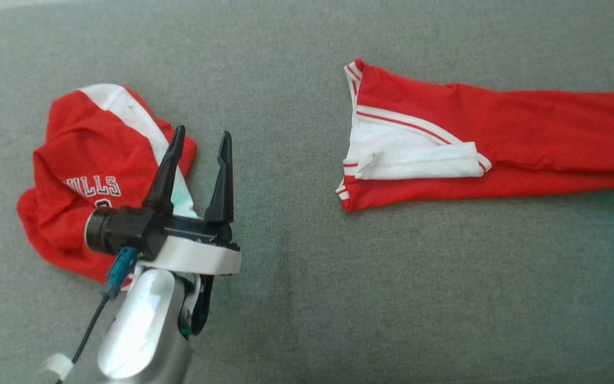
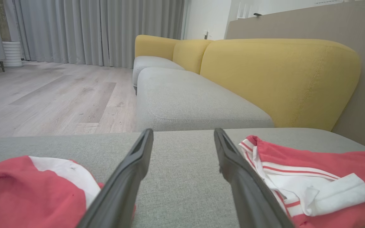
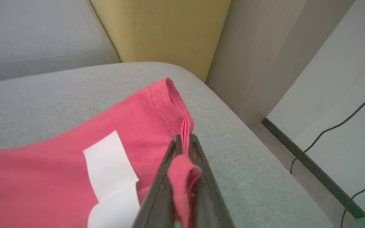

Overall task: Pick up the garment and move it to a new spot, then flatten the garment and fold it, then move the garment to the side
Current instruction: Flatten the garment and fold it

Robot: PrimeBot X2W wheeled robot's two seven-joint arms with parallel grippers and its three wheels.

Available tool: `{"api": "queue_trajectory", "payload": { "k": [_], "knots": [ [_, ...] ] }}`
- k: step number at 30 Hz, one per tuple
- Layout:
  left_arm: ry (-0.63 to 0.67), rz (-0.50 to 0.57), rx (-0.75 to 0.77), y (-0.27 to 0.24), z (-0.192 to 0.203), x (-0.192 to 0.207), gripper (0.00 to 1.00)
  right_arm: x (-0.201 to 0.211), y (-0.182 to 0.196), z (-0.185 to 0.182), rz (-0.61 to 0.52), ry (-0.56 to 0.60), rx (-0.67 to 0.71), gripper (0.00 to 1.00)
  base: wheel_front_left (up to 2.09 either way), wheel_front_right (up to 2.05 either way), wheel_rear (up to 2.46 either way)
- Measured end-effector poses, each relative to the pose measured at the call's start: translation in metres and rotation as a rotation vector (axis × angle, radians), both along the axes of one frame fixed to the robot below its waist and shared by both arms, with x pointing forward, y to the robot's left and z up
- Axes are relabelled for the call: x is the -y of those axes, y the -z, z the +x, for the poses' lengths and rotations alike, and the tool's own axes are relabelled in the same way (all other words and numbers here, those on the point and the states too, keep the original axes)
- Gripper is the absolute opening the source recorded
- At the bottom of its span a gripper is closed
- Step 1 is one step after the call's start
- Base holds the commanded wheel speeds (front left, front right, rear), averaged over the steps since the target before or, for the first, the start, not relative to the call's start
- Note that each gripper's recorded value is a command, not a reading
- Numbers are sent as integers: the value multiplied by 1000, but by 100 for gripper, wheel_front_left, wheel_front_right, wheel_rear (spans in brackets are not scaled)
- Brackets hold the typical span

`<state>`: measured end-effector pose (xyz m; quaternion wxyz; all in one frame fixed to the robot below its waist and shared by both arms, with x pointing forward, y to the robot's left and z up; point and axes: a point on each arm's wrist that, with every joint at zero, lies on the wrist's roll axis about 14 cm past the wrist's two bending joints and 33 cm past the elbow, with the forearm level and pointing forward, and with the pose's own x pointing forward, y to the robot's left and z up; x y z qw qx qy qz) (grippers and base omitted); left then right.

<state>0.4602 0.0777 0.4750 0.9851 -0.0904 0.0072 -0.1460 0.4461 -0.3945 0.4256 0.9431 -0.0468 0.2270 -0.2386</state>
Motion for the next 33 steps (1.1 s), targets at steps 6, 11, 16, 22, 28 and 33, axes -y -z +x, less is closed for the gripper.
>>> {"api": "queue_trajectory", "payload": {
  "k": [6,11,16,22,28,33],
  "knots": [
    [-18,-6,20,-12,-14,-5,100,-46,-26,20,20,-102,93,0,0,0,0],
    [-38,-8,47,-25,-28,-11,100,-98,-58,32,58,-223,213,0,0,0,0],
    [-68,-10,81,-40,-42,-20,100,-158,-80,33,114,-370,279,0,0,0,0],
    [-118,-8,105,-50,-56,-36,100,-229,-92,35,221,-549,313,0,0,0,0],
    [-153,-7,112,-52,-60,-49,100,-290,-67,29,335,-689,261,0,0,0,0],
    [-173,1,85,-43,-60,-56,100,-324,-33,22,393,-761,184,0,0,0,0]
  ]
}}
